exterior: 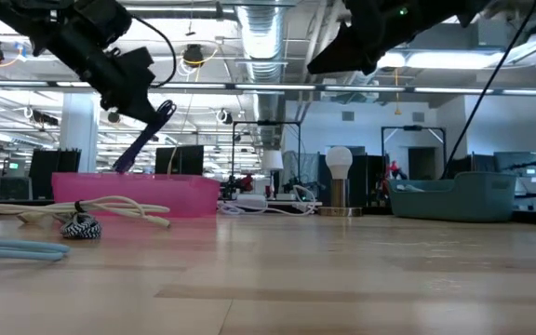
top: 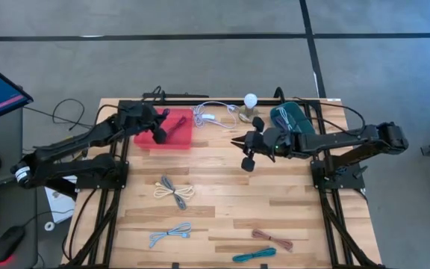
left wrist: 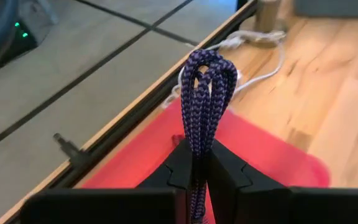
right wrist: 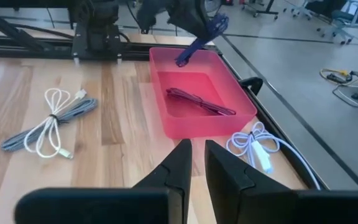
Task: Pick & Place USB Port
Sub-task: Put the black and violet charger cable into the pink bin
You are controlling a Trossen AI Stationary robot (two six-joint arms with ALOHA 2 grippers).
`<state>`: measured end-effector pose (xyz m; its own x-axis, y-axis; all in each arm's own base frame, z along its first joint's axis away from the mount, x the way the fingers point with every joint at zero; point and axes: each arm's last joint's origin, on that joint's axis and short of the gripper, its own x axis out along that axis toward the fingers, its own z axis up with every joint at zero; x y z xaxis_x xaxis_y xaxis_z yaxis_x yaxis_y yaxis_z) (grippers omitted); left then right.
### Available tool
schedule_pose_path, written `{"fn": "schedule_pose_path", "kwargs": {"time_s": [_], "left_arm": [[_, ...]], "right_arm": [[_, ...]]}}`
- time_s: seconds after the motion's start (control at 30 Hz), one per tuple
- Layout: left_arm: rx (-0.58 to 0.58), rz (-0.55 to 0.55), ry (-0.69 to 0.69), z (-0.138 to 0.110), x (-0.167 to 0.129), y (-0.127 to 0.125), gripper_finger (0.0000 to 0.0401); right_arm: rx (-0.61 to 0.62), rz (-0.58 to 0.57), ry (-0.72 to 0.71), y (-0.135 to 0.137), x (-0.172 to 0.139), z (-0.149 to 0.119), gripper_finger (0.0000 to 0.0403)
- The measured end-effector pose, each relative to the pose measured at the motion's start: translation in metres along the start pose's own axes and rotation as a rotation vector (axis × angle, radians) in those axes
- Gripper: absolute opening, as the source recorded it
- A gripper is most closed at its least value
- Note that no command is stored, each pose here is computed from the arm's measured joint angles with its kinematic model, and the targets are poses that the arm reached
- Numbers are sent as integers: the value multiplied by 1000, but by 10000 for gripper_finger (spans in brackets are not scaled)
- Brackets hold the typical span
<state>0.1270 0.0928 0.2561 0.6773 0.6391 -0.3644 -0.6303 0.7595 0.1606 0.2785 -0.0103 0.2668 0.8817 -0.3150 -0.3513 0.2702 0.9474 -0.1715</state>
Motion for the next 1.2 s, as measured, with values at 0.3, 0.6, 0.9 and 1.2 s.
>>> {"fn": "schedule_pose_path", "kwargs": {"time_s": [0.3,0.6,0.9,1.2], "left_arm": [[-12,59,112,-34,10,-3,26],[-78,90,154,-49,13,-1,35],[-91,111,165,-51,17,2,43],[-89,109,176,-51,27,1,93]], "right_arm": [[8,3,-22,1,0,2,37],[16,2,-33,1,0,3,37],[19,2,-33,1,0,3,37],[19,3,-33,1,0,3,37]]}}
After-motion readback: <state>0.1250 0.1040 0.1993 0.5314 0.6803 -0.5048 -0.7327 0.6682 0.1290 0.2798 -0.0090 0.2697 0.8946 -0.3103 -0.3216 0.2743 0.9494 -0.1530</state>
